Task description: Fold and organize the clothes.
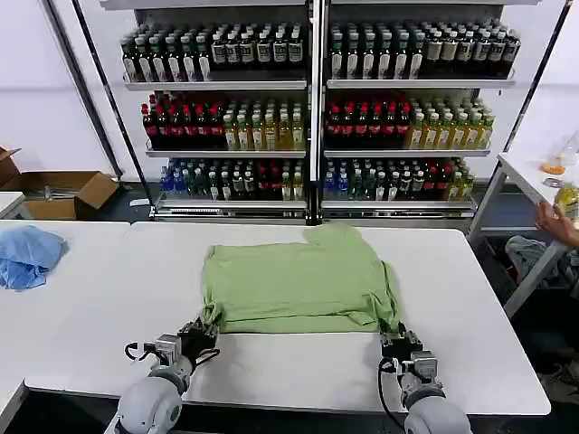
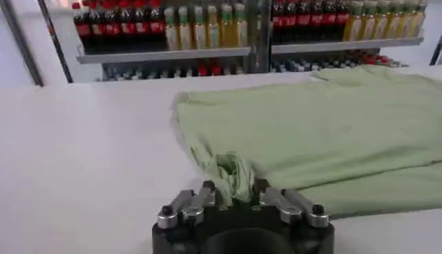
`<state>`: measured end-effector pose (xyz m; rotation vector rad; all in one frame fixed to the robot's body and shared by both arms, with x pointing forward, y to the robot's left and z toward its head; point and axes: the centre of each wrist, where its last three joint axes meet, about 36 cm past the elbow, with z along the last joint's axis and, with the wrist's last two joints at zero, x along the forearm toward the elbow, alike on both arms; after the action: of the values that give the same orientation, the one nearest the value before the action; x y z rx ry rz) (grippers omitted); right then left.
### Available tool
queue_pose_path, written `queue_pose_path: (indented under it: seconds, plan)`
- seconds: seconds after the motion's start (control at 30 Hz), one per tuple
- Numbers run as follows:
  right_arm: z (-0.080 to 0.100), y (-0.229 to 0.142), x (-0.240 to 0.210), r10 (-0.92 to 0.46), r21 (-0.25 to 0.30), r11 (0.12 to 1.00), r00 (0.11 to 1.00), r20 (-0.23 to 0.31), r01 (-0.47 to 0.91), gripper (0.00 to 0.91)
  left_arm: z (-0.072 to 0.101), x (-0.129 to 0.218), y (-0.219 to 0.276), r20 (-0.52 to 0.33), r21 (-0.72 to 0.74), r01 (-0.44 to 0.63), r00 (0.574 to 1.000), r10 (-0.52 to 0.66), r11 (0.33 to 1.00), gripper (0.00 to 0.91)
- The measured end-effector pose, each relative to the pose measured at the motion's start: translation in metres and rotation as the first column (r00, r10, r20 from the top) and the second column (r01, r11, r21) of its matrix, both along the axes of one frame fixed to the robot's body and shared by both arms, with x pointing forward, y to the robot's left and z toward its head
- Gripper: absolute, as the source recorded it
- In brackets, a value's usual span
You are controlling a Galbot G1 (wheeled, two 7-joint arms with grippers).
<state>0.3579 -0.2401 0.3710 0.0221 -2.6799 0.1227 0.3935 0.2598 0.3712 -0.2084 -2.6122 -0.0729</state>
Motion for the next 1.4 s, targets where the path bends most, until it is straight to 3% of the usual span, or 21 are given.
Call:
queue_pose_path:
  seconds: [0.37,0.67,0.7,0.73,0.77,0.8,0.83,1.13,1.4]
  plan:
    - [0.016,0.002,-0.050,-0.006,0.022,1.000,1.000,-0.014,0.006,0.000,0.012,-0.021,0.009,-0.037,-0.015,0.026,0.999,-0.027,1.000,0.040]
    - [0.040,0.006,-0.114,-0.013,0.022,1.000,1.000,-0.024,0.013,0.000,0.028,-0.056,0.014,-0.063,-0.005,0.063,0.996,-0.063,0.998,0.030]
    - [0.043,0.006,-0.120,-0.014,0.019,1.000,0.999,-0.029,0.015,0.000,0.030,-0.060,0.015,-0.065,-0.002,0.069,0.996,-0.069,0.998,0.040]
    - [0.046,0.006,-0.126,-0.016,0.015,1.000,0.999,-0.031,0.017,0.000,0.032,-0.064,0.015,-0.067,0.002,0.073,0.995,-0.072,0.997,0.191]
    - [0.050,0.006,-0.130,-0.017,0.008,1.000,0.999,-0.031,0.018,0.212,0.034,-0.067,0.016,-0.070,0.006,0.076,0.995,-0.076,0.997,0.756]
    - [0.055,0.006,-0.134,-0.017,0.001,1.000,0.999,-0.030,0.017,0.605,0.036,-0.071,0.016,-0.072,0.011,0.081,0.994,-0.080,0.997,0.907]
    - [0.058,0.005,-0.137,-0.016,-0.003,1.000,0.999,-0.029,0.016,0.907,0.039,-0.074,0.016,-0.072,0.016,0.084,0.994,-0.083,0.996,0.907]
    - [0.086,-0.008,-0.137,-0.026,-0.039,0.999,0.999,0.041,0.027,0.907,0.066,-0.085,0.016,-0.017,0.052,0.097,0.995,-0.096,0.994,0.907]
    - [0.092,-0.021,-0.100,-0.037,-0.027,0.999,0.993,0.109,0.041,0.907,0.078,-0.059,0.025,0.045,0.059,0.077,0.996,-0.079,0.995,0.907]
